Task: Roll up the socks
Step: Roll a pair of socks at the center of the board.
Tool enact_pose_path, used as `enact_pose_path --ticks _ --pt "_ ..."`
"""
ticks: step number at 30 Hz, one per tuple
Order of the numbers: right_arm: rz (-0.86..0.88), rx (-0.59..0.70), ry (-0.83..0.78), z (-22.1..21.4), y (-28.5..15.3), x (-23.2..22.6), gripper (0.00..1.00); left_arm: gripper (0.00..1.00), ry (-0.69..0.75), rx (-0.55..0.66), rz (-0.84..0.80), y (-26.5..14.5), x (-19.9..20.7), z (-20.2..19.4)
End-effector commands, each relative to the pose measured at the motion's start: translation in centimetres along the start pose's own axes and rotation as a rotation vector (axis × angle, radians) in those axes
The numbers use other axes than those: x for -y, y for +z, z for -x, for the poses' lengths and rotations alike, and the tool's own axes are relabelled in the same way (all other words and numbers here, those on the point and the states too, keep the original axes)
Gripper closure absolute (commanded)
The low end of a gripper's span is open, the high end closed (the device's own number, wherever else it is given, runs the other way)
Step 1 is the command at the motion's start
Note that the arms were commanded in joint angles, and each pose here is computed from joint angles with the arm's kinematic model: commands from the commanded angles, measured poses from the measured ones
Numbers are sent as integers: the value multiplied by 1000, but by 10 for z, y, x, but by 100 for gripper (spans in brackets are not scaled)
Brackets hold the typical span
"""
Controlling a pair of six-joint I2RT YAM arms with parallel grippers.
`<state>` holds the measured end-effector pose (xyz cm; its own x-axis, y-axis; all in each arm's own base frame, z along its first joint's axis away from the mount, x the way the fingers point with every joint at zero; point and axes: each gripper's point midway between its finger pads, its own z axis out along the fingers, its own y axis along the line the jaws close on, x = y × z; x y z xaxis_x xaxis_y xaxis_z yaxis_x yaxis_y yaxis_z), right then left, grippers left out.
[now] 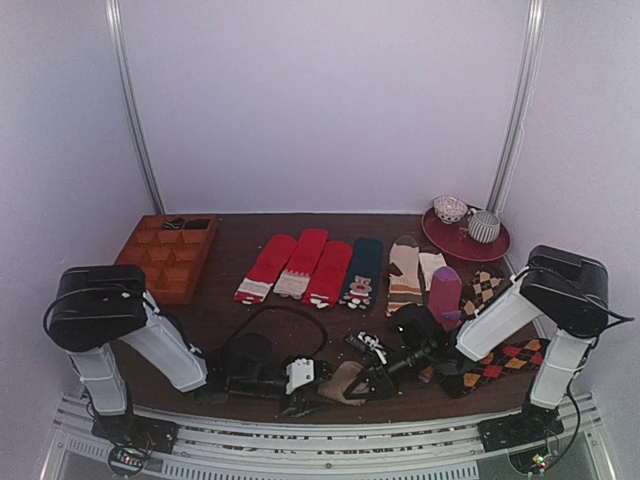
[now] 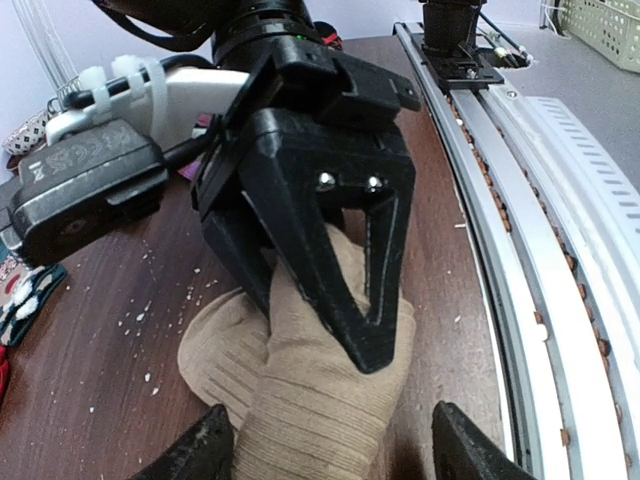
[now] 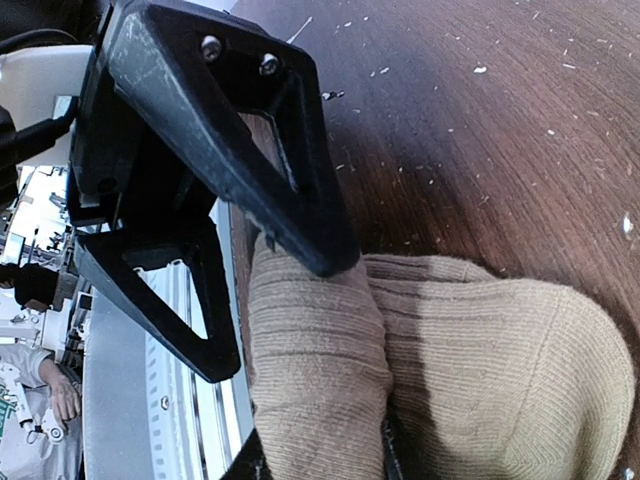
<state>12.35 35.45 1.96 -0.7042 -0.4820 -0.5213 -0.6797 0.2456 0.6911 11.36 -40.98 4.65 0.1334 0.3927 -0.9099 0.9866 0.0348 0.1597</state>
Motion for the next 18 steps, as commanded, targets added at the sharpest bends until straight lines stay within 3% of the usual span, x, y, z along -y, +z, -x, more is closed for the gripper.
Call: enact_pose_path --ticks 1,7,18 --pt "-120 -277 268 -93 -5 35 75 34 48 73 -13 9 0 17" --pt "-112 -283 271 -94 -4 35 75 35 37 51 -16 17 0 8" --pt "-125 -286 287 -97 -3 41 75 76 -3 -24 -82 30 7 -7"
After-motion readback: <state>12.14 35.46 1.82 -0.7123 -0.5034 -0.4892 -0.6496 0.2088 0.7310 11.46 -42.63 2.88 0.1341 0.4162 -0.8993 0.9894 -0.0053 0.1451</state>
